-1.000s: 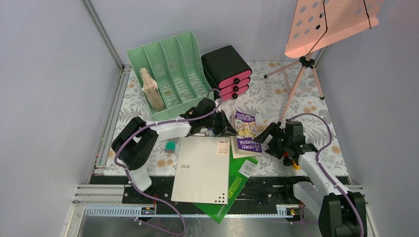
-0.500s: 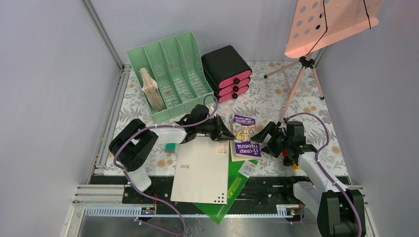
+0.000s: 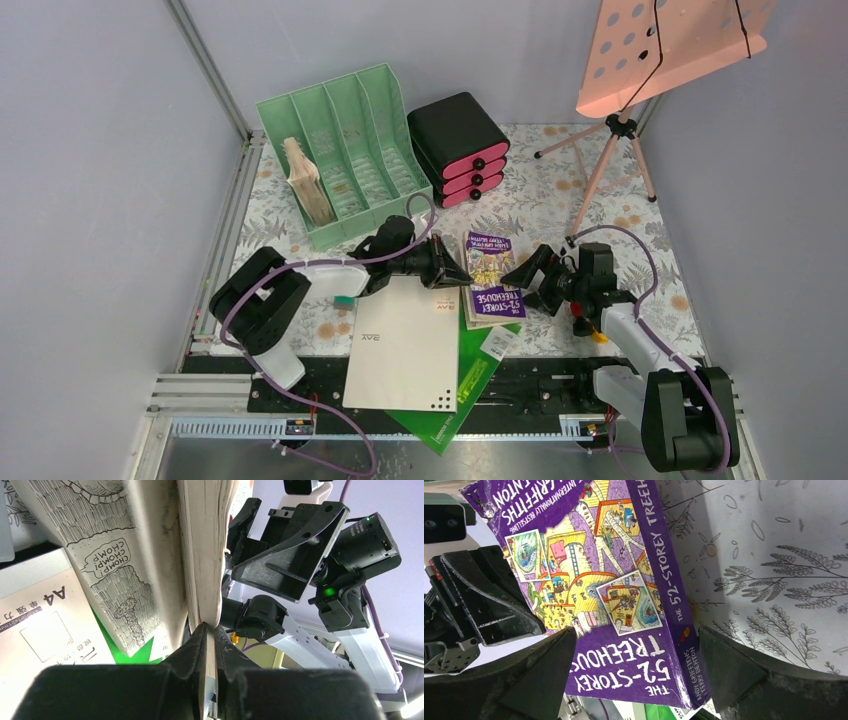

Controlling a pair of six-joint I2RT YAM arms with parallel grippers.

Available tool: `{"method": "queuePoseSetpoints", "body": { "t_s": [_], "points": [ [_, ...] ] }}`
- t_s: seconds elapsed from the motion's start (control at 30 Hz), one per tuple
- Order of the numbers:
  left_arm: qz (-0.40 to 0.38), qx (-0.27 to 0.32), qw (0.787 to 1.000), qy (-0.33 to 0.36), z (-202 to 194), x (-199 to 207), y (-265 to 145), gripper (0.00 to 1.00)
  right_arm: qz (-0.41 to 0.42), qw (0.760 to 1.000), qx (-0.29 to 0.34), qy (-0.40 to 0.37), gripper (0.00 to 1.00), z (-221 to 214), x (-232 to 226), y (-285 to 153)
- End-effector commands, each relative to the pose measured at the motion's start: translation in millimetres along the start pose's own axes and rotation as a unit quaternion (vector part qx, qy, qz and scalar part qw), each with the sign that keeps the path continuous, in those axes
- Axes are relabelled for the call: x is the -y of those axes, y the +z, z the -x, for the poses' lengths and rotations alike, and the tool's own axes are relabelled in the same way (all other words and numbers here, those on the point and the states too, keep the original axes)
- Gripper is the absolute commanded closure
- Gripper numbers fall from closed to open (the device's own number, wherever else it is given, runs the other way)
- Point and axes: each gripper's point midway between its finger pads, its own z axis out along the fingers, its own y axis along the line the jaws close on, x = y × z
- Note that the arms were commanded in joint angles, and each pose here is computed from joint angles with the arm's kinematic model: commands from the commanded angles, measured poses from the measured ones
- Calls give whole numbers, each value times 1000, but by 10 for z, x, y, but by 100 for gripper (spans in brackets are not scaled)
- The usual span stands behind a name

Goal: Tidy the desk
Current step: Pick up the book from the center of the board.

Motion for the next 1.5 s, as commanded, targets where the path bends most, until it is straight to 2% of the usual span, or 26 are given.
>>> {"method": "queuePoseSetpoints", "body": {
  "t_s": [0.0,0.1,0.17,0.23,0.37,0.7,0.8,0.97,1.07,1.17,1.27,1.47],
  "points": [
    [-49,-12,997,52,-53,304,-147,100,52,998,-10,-27,1,-6,-168,-7],
    [-37,-13,998,51,-60,221,-149,100,97,994,-20,-43,8,-41,-312,-33],
    [-27,-14,998,52,-65,157,-140,100,143,988,-22,-55,21,-84,-438,-75],
    [-11,-15,998,56,-67,82,-137,100,172,982,-8,-75,24,-80,-530,-124],
    [32,-15,997,68,-66,-76,-156,100,185,979,1,-88,39,-93,-595,-193],
    [81,-25,993,77,-50,-305,-128,100,215,972,-1,-95,87,-115,-688,-234],
    [84,-24,993,76,-32,-318,-113,93,216,972,3,-97,100,-113,-696,-246],
    [81,-23,993,88,-13,-257,-121,74,214,971,11,-102,100,-106,-701,-266],
    [95,-20,991,94,10,-271,-141,51,208,972,16,-110,100,-92,-718,-293],
    [104,-13,989,102,30,-269,-170,36,178,977,31,-116,100,-44,-685,-317],
    [104,-3,988,117,36,-214,-234,29,152,979,51,-126,100,28,-680,-358],
    [152,28,976,150,107,-200,-452,26,116,981,71,-136,100,128,-821,-550]
  ]
}}
